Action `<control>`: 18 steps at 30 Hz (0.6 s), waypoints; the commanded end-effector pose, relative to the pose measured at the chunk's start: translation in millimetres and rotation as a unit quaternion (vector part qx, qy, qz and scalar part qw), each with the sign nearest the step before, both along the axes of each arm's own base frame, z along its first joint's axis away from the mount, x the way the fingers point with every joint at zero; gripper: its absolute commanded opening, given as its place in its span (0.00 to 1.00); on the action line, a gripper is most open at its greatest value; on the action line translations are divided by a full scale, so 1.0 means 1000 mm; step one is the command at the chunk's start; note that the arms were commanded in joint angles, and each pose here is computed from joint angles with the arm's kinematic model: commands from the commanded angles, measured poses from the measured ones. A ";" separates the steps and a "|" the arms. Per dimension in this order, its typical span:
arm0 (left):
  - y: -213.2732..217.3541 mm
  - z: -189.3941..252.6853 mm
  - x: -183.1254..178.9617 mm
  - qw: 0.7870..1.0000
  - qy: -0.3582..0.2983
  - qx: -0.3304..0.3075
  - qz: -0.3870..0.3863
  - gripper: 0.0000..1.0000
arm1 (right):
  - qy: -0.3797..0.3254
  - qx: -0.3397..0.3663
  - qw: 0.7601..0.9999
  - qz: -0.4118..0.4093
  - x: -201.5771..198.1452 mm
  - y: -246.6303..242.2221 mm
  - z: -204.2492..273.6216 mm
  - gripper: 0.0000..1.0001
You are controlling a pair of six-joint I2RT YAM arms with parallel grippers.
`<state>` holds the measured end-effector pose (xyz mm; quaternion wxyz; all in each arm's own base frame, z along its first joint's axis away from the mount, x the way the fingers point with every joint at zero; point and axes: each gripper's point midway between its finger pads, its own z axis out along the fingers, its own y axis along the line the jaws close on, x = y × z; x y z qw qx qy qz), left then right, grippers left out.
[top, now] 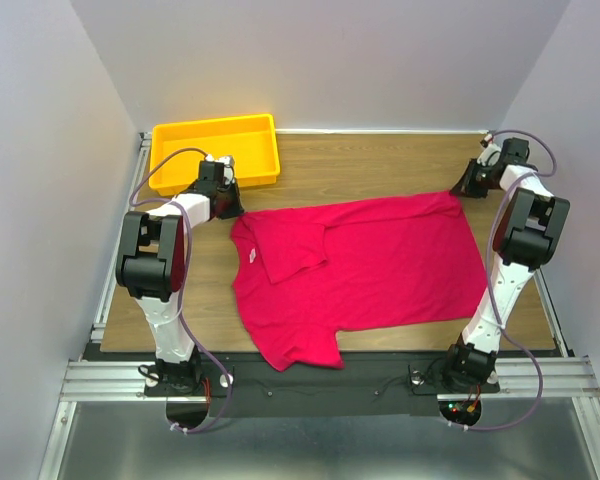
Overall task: Fold and stack the t-shirts
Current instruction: Fold the tshirt
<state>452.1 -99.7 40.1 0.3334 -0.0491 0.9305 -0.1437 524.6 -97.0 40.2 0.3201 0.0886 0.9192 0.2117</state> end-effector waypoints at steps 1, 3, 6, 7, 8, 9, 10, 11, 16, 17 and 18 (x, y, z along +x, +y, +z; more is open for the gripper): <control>0.009 0.026 0.018 0.999 -0.038 0.010 0.007 0.00 | -0.041 -0.010 0.999 0.007 0.021 -0.002 0.030 0.01; 0.013 0.027 0.019 0.999 -0.039 0.013 0.014 0.00 | -0.054 -0.019 0.998 0.003 0.028 -0.007 0.040 0.01; 0.017 0.025 0.020 0.999 -0.038 0.017 0.018 0.00 | -0.060 -0.030 0.998 -0.006 0.034 -0.013 0.044 0.01; 0.018 0.025 0.021 0.999 -0.039 0.017 0.019 0.00 | -0.063 -0.037 0.997 -0.011 0.037 -0.016 0.046 0.01; 0.019 0.025 0.021 0.999 -0.038 0.018 0.021 0.00 | -0.062 -0.039 0.997 -0.013 0.038 -0.017 0.045 0.01; 0.020 0.025 0.021 0.999 -0.038 0.019 0.023 0.00 | -0.062 -0.042 0.997 -0.014 0.039 -0.019 0.045 0.01; 0.021 0.024 0.021 0.999 -0.037 0.019 0.023 0.00 | -0.061 -0.043 0.997 -0.014 0.039 -0.019 0.044 0.00; 0.021 0.023 0.022 0.999 -0.037 0.019 0.023 0.00 | -0.061 -0.044 0.997 -0.014 0.039 -0.020 0.043 0.01; 0.020 0.022 0.024 0.999 -0.036 0.016 0.021 0.00 | -0.055 -0.048 0.997 -0.009 0.037 -0.020 0.035 0.05; 0.020 0.022 0.024 0.999 -0.036 0.016 0.021 0.00 | -0.053 -0.049 0.997 -0.008 0.037 -0.020 0.032 0.09; 0.019 0.022 0.025 0.999 -0.036 0.016 0.020 0.00 | -0.055 -0.050 0.997 -0.007 0.037 -0.020 0.033 0.13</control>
